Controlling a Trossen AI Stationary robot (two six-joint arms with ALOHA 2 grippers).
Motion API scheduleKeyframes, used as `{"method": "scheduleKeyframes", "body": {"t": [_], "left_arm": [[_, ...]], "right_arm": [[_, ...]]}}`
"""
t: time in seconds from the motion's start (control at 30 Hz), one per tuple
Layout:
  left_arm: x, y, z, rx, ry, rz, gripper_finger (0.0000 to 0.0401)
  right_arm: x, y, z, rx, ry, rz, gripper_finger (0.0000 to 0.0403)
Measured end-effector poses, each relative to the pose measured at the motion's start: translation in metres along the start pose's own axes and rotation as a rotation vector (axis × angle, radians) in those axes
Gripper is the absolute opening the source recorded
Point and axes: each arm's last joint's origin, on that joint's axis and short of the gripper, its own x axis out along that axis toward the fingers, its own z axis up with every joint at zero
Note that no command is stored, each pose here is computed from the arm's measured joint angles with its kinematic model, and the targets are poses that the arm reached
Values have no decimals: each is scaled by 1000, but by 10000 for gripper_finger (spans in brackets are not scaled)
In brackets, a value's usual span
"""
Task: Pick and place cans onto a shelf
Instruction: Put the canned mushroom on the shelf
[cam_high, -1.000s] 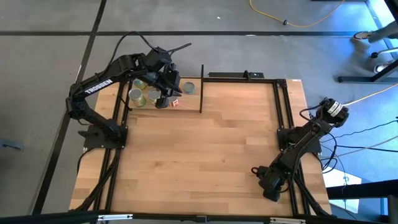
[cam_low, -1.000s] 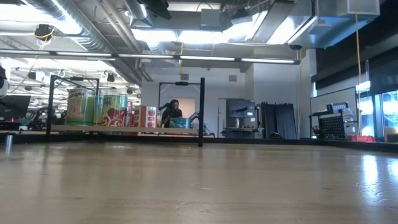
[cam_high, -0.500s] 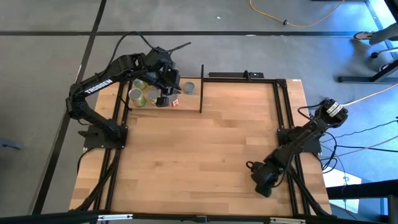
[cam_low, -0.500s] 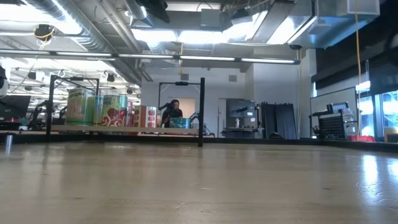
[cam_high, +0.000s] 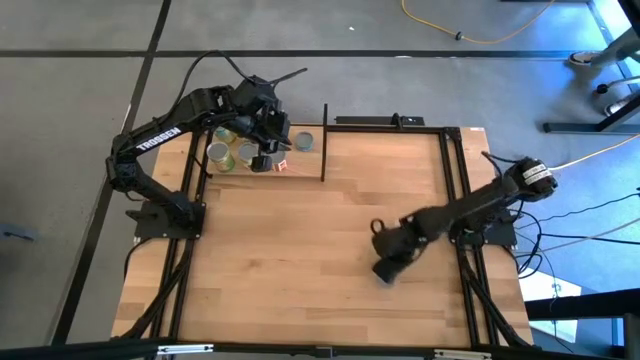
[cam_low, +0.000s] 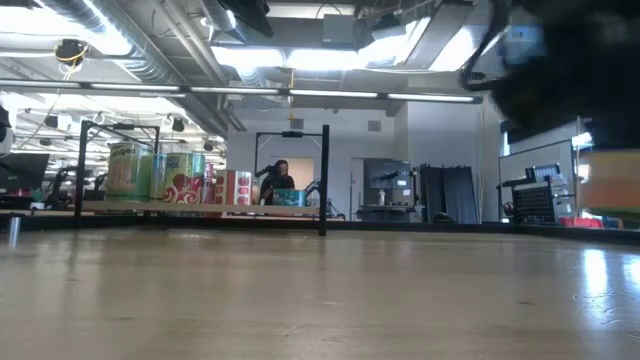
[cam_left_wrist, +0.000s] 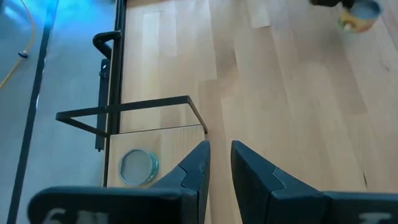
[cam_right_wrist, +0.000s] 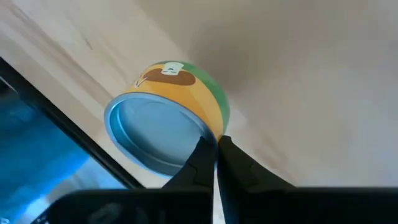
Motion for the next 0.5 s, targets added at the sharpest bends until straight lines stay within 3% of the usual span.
{"method": "scheduleKeyframes", "body": {"t": [0.23,0.5], "left_arm": [[0,-1,-3,-6,26,-13,59],[0,-1,-3,-7,27,-13,59]], "right_arm": [[-20,4,62,-29,-148,26,4],[-16,30,143,-187,-232,-4,4]]}}
